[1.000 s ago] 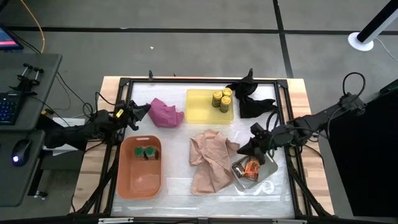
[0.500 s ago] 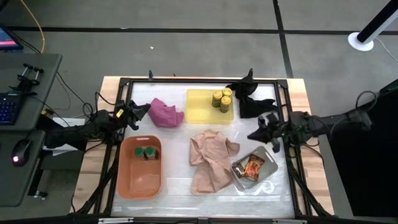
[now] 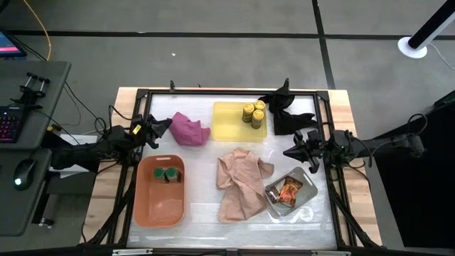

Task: Sort spices by type
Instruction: Return to Home Position

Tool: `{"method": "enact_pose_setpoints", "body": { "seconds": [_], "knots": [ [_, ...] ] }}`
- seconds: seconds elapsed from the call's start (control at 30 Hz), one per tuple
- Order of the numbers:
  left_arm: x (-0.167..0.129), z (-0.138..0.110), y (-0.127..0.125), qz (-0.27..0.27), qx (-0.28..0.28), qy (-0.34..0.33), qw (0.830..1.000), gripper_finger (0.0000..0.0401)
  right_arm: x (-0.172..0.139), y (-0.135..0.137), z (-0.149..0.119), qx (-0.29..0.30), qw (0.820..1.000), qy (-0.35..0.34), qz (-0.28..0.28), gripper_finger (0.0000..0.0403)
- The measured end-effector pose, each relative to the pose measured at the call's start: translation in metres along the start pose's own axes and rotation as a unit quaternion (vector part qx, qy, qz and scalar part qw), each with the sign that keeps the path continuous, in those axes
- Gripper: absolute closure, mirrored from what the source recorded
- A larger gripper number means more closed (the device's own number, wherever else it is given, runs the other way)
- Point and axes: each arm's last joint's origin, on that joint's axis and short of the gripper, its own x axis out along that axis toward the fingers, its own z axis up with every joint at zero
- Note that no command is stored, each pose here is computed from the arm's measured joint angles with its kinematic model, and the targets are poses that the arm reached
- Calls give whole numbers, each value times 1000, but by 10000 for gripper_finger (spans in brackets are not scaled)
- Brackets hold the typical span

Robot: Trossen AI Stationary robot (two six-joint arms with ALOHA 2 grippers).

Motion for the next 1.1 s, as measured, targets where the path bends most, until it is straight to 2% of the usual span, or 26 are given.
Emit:
{"method": "enact_pose_setpoints", "body": {
  "seconds": [0.2, 0.4, 0.53, 0.7, 1.1],
  "knots": [
    [0, 0, 0, 0, 0, 0, 1000, 401, -1, -4, -7, -24, 1000, 5, -17, 403],
    [0, 0, 0, 0, 0, 0, 1000, 401, -3, -9, -15, -22, 999, 6, -40, 403],
    [0, 0, 0, 0, 0, 0, 1000, 401, -3, -10, -16, -49, 998, 8, -49, 403],
    [0, 0, 0, 0, 0, 0, 1000, 401, -5, -17, -28, -49, 992, 62, -101, 403],
    [0, 0, 0, 0, 0, 0, 1000, 401, -12, -26, -48, -38, 973, 173, -145, 402]
  ]
}}
